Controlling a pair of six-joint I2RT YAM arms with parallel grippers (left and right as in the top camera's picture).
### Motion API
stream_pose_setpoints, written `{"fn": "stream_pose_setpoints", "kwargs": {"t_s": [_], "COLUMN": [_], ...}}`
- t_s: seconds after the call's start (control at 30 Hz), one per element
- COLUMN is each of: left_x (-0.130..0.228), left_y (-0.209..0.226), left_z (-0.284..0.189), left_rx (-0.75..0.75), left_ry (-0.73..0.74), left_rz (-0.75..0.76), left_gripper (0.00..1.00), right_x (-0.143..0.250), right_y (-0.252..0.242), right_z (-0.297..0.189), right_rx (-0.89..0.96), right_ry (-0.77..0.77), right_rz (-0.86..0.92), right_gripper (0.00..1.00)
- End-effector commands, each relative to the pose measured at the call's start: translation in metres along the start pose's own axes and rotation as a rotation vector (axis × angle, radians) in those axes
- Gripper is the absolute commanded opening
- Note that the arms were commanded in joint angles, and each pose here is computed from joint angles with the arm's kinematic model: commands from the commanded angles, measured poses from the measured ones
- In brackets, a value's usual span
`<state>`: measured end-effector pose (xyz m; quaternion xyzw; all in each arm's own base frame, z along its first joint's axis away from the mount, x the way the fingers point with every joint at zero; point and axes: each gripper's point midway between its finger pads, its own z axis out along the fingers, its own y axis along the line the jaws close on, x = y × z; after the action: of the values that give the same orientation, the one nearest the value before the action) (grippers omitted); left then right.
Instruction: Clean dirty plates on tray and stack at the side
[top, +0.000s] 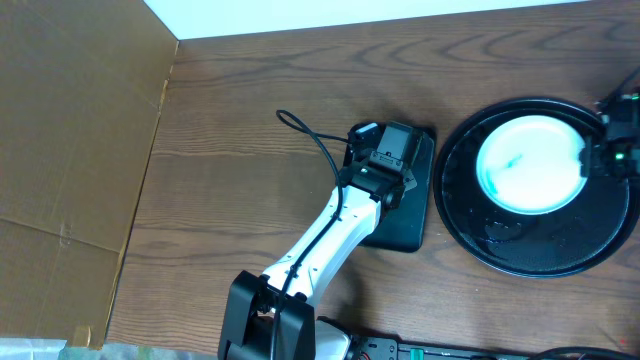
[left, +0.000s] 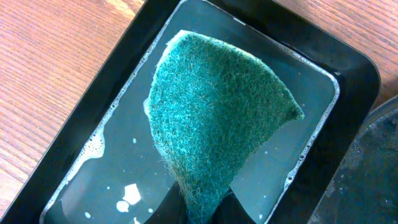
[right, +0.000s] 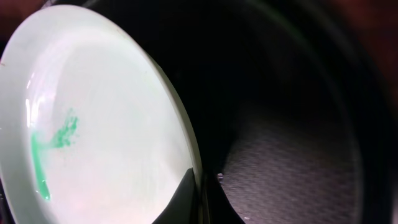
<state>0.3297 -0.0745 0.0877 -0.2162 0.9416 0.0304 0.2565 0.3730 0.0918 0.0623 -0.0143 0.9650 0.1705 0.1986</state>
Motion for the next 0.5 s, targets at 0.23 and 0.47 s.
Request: {"fn": "stream_pose_setpoints", "kwargs": {"t_s": [0.23,0.47], "left_x": [-0.001,-0.003], "left_y": [0.004,0.001], "left_z": [0.000,0.001], "left_rx": [-0.009,0.002], "left_ry": [-0.007,-0.018], "left_rz": [-0.016,-0.021], "left_gripper": [0.08,0.08], "right_x": [0.034,0.055], "right_y": [0.008,-0.003], "right_z": [0.045,0.072], "right_rx": [0.050,0.066], "right_ry": [0.140,0.218], "right_rz": [-0.013,0.004], "right_gripper": [0.01,0.10]}}
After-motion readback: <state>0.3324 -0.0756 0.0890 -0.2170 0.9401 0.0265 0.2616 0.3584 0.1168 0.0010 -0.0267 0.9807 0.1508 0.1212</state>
